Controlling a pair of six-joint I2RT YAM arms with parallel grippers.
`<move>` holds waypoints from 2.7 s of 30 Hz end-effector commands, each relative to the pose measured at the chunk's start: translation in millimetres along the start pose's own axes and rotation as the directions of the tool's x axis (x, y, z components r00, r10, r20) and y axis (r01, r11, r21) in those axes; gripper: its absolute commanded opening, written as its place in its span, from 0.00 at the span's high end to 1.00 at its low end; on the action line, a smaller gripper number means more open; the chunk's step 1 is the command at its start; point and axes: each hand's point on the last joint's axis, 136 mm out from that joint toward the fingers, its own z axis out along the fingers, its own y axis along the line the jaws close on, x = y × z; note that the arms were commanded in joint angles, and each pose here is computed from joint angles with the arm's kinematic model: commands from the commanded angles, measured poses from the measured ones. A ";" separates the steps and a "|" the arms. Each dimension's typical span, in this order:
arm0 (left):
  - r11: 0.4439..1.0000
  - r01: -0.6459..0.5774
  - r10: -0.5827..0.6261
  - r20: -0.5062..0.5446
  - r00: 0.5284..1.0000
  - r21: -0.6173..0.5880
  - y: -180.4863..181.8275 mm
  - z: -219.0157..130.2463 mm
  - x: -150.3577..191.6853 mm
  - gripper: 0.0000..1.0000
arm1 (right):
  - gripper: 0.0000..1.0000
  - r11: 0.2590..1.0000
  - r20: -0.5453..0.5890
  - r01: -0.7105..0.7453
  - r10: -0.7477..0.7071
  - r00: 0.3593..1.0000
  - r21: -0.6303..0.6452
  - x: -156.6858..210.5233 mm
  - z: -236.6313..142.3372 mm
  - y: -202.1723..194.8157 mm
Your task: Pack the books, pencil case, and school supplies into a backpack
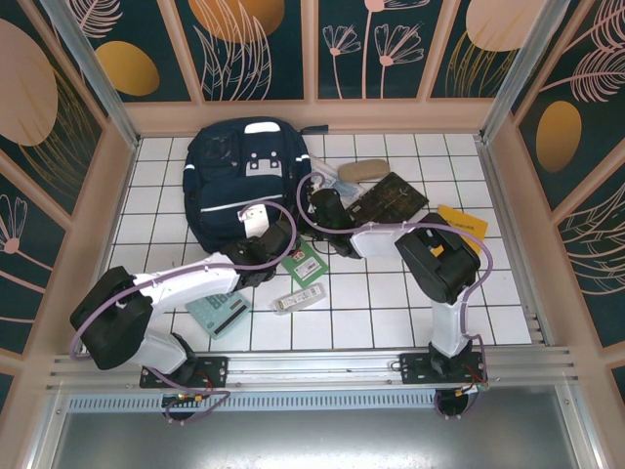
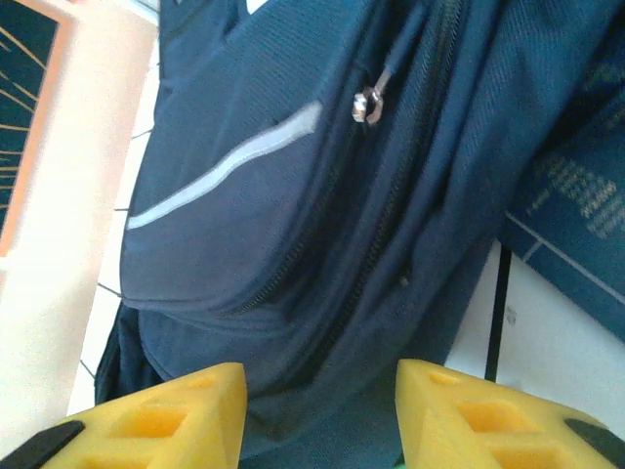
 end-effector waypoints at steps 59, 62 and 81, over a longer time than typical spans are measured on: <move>0.992 -0.025 0.030 0.043 0.999 -0.123 62.9 0.4 -18.4 1.00 | 1.00 0.998 0.160 -0.058 0.059 0.985 -0.012 -81.6 -19.1 -14.1; 0.989 -0.009 0.018 0.057 0.998 -0.147 75.5 -2.7 -27.0 1.00 | 1.00 0.999 0.192 -0.036 0.033 0.981 0.014 -100.2 -27.1 -18.4; 0.990 0.052 -0.063 0.078 0.995 0.128 70.9 -12.5 -48.7 1.00 | 0.62 0.996 0.145 0.089 -0.093 0.985 0.029 -98.0 -36.7 3.4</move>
